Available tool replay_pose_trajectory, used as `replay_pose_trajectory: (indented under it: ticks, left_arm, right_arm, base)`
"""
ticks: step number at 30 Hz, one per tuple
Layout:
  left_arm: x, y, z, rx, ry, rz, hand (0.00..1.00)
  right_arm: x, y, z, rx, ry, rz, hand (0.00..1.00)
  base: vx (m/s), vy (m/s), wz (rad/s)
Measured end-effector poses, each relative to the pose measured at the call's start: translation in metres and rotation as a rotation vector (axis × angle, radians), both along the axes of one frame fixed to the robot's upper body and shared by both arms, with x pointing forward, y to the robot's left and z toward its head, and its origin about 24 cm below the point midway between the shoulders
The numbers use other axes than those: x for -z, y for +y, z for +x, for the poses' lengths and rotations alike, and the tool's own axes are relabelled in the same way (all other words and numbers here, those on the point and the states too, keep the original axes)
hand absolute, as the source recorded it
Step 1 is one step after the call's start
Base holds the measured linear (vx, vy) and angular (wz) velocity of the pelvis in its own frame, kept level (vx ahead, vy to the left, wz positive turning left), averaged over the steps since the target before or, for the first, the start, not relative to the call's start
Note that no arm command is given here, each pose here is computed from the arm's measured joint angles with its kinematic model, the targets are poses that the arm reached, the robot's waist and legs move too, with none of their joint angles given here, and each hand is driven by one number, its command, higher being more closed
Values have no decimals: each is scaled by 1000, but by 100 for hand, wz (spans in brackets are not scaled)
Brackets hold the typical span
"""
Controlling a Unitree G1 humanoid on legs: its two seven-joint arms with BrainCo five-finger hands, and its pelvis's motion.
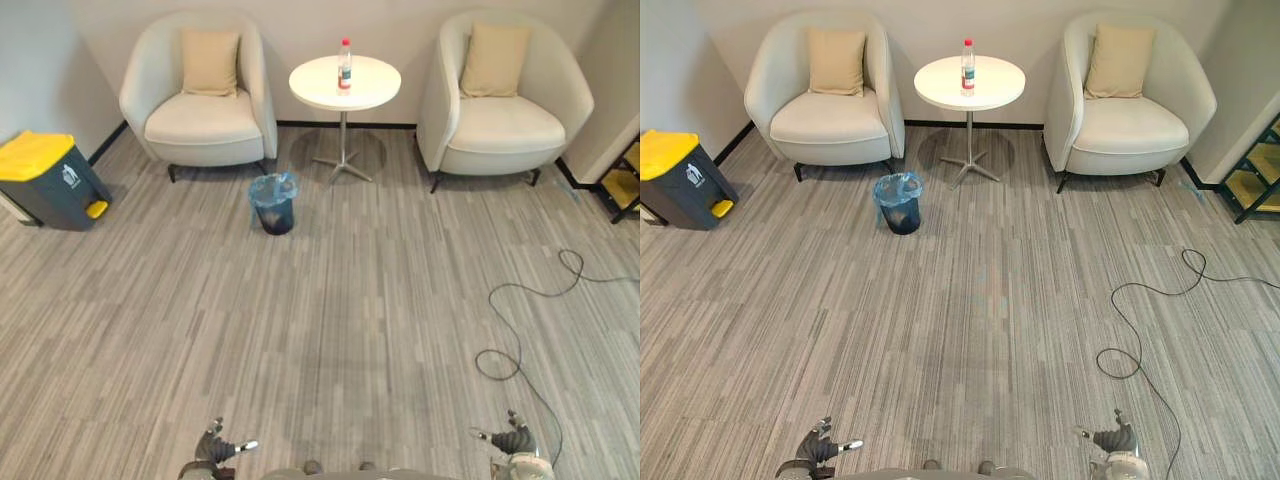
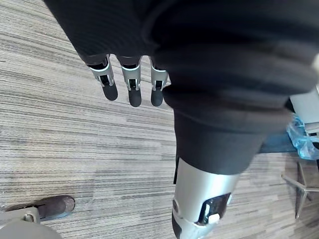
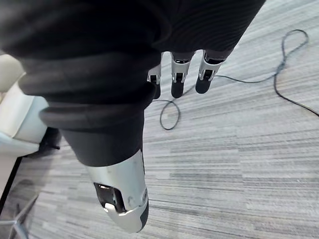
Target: Gather rubbish on tea table into small bin, then transfer packed bag to large trash can.
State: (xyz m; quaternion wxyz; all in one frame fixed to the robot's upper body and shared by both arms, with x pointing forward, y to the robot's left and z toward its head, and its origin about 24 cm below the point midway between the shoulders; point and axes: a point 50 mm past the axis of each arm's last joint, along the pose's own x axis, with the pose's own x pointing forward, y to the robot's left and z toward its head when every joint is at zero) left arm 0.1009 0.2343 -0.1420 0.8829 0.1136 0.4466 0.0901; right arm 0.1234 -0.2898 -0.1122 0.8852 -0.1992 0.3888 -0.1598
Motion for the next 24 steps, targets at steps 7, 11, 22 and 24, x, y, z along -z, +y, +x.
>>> replay_pose_trajectory:
  ticks: [7,11,22,24]
  left_arm:
    - [-6,0,8,43,-50,19,0]
    - [-6,-1,7,60,-45,7,0]
    - [-16,-2,20,83,-115,16,0]
    - [-20,-1,25,89,-140,24,0]
  right_arm:
    - [-3,2,4,-114,20,-37,0]
    - [-5,-1,2,-127,29,-56,0]
    - [-10,-2,13,-74,-31,-32,0]
    - [-11,-4,14,-50,-42,-20,0]
  base:
    - [5,-5,-1]
    - [-8,-5,0]
    - [-13,10,-13]
    - [10,38,-33]
